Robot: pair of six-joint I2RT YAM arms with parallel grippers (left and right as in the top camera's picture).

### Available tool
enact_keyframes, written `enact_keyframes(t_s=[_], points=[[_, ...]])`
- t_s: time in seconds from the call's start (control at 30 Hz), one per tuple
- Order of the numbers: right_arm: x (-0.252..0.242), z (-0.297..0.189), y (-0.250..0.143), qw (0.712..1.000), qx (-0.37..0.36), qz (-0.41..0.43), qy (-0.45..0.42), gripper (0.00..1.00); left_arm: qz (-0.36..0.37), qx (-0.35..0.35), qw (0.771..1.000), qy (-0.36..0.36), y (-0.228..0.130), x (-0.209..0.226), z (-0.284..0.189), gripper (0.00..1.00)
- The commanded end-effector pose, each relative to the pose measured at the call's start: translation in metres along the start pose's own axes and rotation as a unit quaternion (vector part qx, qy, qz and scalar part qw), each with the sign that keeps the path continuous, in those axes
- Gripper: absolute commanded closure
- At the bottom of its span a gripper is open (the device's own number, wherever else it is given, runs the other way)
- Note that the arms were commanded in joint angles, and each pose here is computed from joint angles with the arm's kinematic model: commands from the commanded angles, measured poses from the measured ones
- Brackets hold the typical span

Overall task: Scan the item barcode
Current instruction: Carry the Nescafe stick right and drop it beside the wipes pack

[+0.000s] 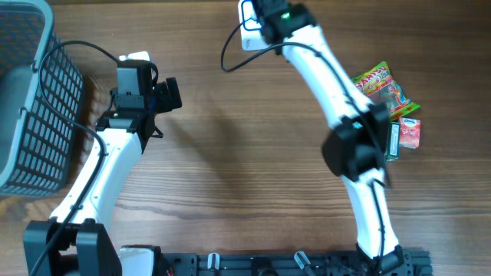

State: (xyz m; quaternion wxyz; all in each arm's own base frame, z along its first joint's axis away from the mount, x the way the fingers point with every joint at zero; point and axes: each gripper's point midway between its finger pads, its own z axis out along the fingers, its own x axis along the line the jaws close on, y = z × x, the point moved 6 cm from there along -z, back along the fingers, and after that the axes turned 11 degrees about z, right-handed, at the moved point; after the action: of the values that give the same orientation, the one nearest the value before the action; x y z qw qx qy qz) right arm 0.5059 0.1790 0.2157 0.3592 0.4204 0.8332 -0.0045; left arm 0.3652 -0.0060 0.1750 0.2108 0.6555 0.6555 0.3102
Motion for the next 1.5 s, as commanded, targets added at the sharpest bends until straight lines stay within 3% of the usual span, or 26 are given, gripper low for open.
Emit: enact_keyframes(t_s=[0.0,0.13,0.23,0.3,0.53,0.73,0.77,0.8,0.83,0.97,1.0,1.27,1.47], points=[[-0.046,-0.119,-0.025,0.978,-0.056,0.167,0.111,0.96,0.008,-0.005,1.0,0.005,0.003,0.001,-0.002,0.0],[-0.042,-0.156,-0.08,0.962,0.047,0.217,0.161,0.96,0.008,-0.005,1.0,0.006,0.003,0.001,-0.002,0.0],[-0.038,-0.151,-0.086,0.945,0.073,0.273,0.167,0.96,0.008,-0.005,1.0,0.005,0.003,0.001,-0.002,0.0],[-0.027,-0.14,-0.092,0.943,0.101,0.263,0.175,0.96,0.008,-0.005,1.0,0.005,0.003,0.001,-0.002,0.0],[0.022,-0.063,-0.165,0.912,0.295,0.25,0.136,0.95,0.008,-0.005,1.0,0.005,0.003,0.001,-0.002,0.0],[0.059,0.016,-0.228,0.889,0.342,0.278,0.125,0.96,0.008,-0.005,1.0,0.005,0.003,0.001,-0.002,0.0],[0.06,0.025,-0.233,0.89,0.337,0.279,0.128,0.82,0.008,-0.005,1.0,0.005,0.003,0.001,-0.002,0.0],[0.06,0.032,-0.237,0.89,0.332,0.283,0.128,0.42,0.008,-0.005,1.0,0.005,0.003,0.001,-0.002,0.0],[0.058,0.037,-0.238,0.89,0.328,0.288,0.131,0.23,0.008,-0.005,1.0,0.005,0.003,0.001,-0.002,0.0],[0.044,0.032,-0.228,0.887,0.316,0.307,0.141,0.14,0.008,-0.005,1.0,0.005,0.003,0.001,-0.002,0.0],[0.04,0.028,-0.218,0.884,0.307,0.315,0.156,0.02,0.008,-0.005,1.0,0.005,0.003,0.001,-0.002,0.0],[0.028,0.033,-0.186,0.891,0.235,0.35,0.169,0.0,0.008,-0.005,1.0,0.005,0.003,0.001,-0.002,0.0],[0.007,0.053,-0.133,0.897,0.082,0.406,0.157,0.0,0.008,-0.005,1.0,0.005,0.003,0.001,-0.002,0.0]])
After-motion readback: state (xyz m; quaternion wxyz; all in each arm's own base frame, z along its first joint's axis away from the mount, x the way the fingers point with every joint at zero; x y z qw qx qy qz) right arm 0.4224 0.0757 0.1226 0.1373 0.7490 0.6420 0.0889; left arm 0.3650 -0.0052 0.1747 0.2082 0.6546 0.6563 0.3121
